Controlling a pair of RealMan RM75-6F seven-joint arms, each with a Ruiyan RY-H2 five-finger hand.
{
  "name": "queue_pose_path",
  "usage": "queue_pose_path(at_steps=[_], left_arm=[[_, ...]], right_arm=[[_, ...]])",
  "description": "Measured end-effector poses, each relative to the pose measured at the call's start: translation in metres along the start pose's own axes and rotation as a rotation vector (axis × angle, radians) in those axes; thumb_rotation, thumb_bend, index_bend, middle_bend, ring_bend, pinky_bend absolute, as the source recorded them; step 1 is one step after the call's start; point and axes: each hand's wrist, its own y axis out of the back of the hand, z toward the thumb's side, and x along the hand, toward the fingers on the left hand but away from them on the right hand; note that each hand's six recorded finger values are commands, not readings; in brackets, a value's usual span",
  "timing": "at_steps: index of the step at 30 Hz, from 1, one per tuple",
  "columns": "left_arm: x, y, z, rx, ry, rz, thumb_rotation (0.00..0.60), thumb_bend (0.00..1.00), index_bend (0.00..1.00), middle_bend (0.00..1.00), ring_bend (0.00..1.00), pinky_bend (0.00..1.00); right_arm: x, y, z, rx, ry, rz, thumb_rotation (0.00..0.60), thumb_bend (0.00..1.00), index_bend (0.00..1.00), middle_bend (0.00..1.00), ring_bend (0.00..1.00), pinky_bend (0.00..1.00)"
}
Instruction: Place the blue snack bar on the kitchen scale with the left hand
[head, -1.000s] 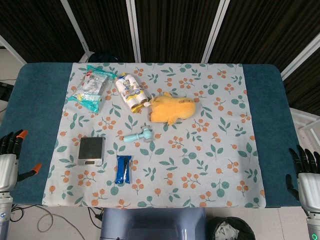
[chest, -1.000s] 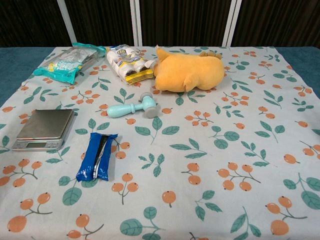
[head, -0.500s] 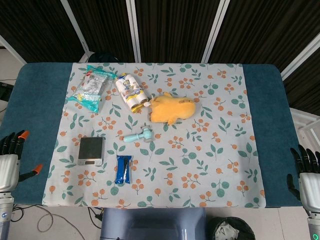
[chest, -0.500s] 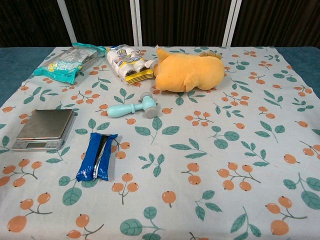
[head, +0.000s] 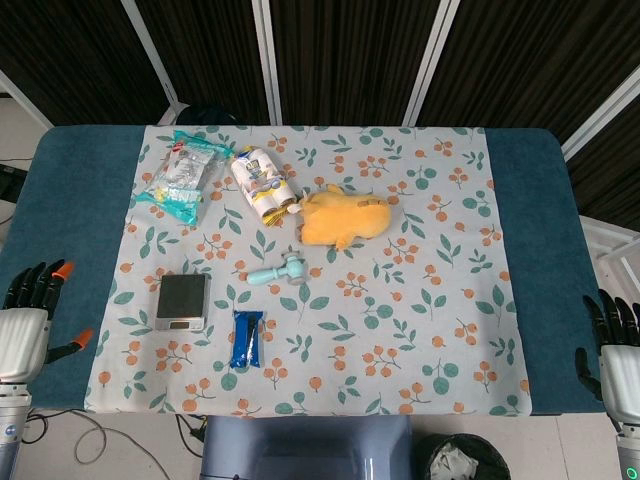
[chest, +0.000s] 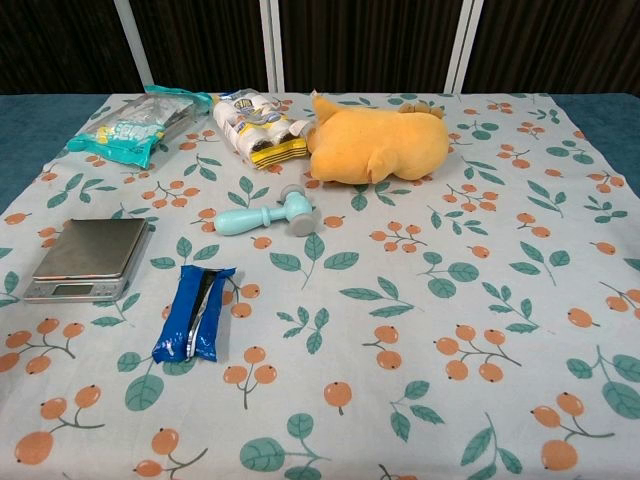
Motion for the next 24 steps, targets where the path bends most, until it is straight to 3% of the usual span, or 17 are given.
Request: queue_pose_path(at_steps=[6, 9, 12, 19, 24], left_arm=[[0.002, -0.005, 0.008, 0.018, -0.031, -0.023, 0.600, 0.14, 0.08, 0.07, 0.02, 0.08], [0.009, -0.009, 0.022, 0.059, -0.100, -0.050, 0.600, 0.14, 0.08, 0.07, 0.02, 0.08], [0.020, -0.013, 0.042, 0.109, -0.213, -0.089, 0.600, 0.14, 0.09, 0.07, 0.02, 0.08], [0.060, -0.027, 0.110, 0.312, -0.595, -0.185, 0.600, 0.14, 0.15, 0.14, 0.05, 0.13], [0.066, -0.042, 0.151, 0.369, -0.794, -0.242, 0.600, 0.14, 0.15, 0.14, 0.05, 0.14]], right_arm=[[0.001, 0.000, -0.003, -0.004, -0.011, 0.005, 0.600, 0.58, 0.06, 0.03, 0.01, 0.00], [0.001, 0.000, -0.004, -0.001, -0.015, 0.007, 0.600, 0.58, 0.06, 0.03, 0.01, 0.00], [0.000, 0.000, -0.004, 0.008, -0.014, 0.007, 0.600, 0.58, 0.06, 0.03, 0.01, 0.00], [0.000, -0.005, -0.003, 0.037, -0.021, 0.012, 0.600, 0.58, 0.06, 0.03, 0.01, 0.00], [0.000, -0.009, -0.001, 0.050, -0.021, 0.017, 0.600, 0.58, 0.06, 0.03, 0.01, 0.00]])
